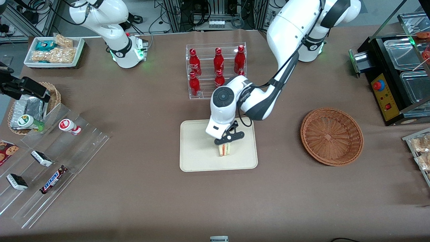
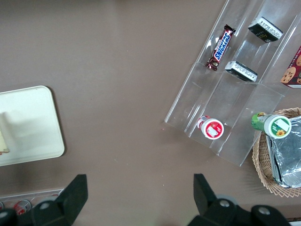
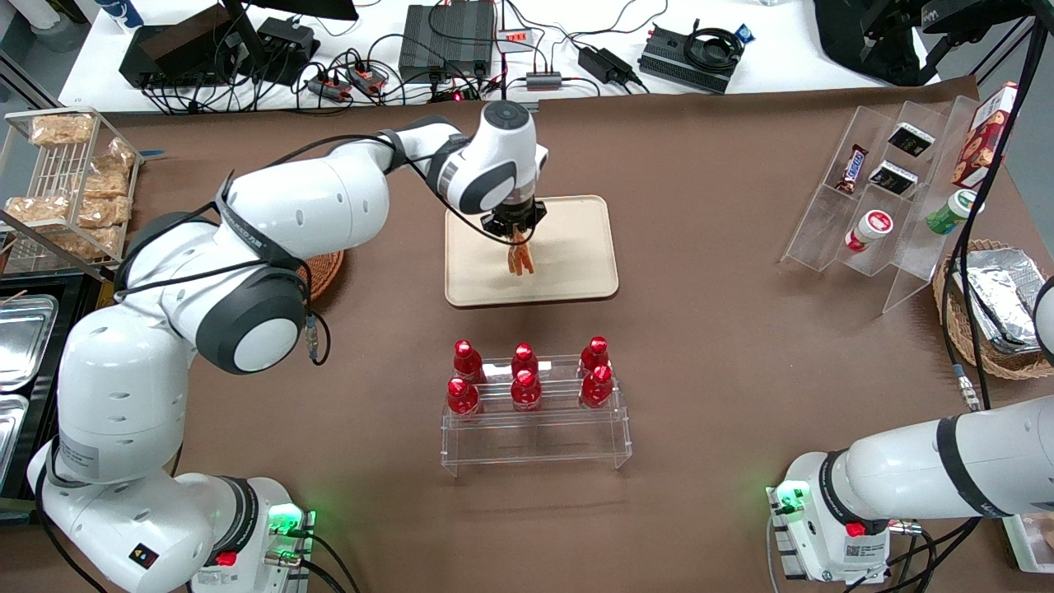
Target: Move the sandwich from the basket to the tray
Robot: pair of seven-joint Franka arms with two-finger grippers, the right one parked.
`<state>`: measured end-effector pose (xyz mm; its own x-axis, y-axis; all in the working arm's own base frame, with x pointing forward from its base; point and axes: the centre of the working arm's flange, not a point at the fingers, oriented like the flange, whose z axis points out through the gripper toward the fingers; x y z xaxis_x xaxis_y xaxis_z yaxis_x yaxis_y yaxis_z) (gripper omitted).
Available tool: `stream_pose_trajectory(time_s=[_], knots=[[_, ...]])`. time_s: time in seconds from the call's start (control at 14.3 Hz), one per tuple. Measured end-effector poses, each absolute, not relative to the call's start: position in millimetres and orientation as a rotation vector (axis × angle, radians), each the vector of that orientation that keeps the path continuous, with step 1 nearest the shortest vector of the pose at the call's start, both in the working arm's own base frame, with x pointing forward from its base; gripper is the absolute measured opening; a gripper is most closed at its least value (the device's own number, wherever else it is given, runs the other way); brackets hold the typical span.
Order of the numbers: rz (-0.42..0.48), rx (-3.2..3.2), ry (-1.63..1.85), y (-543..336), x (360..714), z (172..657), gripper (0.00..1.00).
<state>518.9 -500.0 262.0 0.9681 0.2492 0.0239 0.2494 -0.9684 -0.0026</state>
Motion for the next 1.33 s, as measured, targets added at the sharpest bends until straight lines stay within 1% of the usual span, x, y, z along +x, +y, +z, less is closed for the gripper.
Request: stream_pose_trajectory(time_s=[0.28, 0.35, 0.7, 0.77, 0.91, 0.98, 1.19, 1.33], knots=[[-0.053, -3.122, -0.364, -508, 514, 245, 0.15], [-0.054, -3.126, -0.362, -509, 513, 242, 0.20], [-0.069, -3.138, -0.366, -511, 515, 245, 0.67], [-0.081, -3.146, -0.368, -513, 517, 250, 0.78], [-0.131, -3.172, -0.379, -515, 524, 277, 0.96], [-0.150, -3.175, -0.389, -512, 528, 296, 1.00], [-0.164, -3.144, -0.425, -489, 538, 351, 1.00], [-0.145, -3.124, -0.469, -460, 552, 381, 1.00]])
